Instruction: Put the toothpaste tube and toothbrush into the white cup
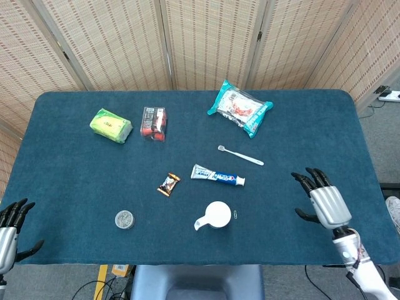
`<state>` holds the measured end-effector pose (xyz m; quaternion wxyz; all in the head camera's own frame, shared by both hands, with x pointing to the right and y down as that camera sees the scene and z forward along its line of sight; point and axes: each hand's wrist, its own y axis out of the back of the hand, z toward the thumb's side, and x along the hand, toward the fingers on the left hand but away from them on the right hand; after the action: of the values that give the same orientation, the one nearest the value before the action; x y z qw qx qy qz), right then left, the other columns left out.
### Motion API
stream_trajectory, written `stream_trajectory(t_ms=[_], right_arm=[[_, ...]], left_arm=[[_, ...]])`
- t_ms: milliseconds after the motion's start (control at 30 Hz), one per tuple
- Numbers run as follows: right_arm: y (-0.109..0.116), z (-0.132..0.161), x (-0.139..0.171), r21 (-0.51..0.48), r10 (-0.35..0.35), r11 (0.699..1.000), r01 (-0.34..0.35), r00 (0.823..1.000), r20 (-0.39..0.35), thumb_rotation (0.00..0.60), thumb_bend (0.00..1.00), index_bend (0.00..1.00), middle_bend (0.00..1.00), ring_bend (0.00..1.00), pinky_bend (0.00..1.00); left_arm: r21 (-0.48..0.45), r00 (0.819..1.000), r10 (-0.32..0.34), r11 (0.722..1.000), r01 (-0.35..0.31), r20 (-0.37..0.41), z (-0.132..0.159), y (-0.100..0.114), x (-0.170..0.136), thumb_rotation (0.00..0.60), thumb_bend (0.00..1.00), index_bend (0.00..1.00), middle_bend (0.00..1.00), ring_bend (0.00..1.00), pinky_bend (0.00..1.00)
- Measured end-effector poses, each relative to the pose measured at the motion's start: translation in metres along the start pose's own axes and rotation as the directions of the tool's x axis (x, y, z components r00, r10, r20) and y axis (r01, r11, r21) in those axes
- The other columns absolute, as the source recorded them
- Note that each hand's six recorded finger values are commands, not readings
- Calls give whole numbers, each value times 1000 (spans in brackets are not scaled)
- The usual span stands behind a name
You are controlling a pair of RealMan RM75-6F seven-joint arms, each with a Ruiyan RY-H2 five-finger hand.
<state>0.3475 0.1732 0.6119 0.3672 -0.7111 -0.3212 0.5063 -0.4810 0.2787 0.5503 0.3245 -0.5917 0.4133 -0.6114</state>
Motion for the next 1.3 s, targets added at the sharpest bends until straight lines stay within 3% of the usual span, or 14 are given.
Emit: stream_trajectory(t_ms=[233,433,900,1300], right_arm=[[-26,55,-66,28,69,997,-67,993,-96,600,176,150,262,86,104],[-51,88,-108,61,121,992,-114,985,-125,600,190,150,262,86,104],[-105,121,-162,127,193,975,-182,978,-80,600,207,161,271,94,104],[-122,138,-175,127,162,980,-151,984,-79,600,344,351,372,226,225]], left_arm=[[0,1000,6,1000,-6,-18,-8,4,-6,600,248,170,108,98,154],[-1,999,13,1000,-13,-30,-14,7,-9,600,248,170,108,99,155],[5,998,6,1000,-6,-58,-24,7,-15,600,248,199,108,99,155],[4,997,-3,1000,3,-74,-31,3,-17,600,248,219,108,98,154]])
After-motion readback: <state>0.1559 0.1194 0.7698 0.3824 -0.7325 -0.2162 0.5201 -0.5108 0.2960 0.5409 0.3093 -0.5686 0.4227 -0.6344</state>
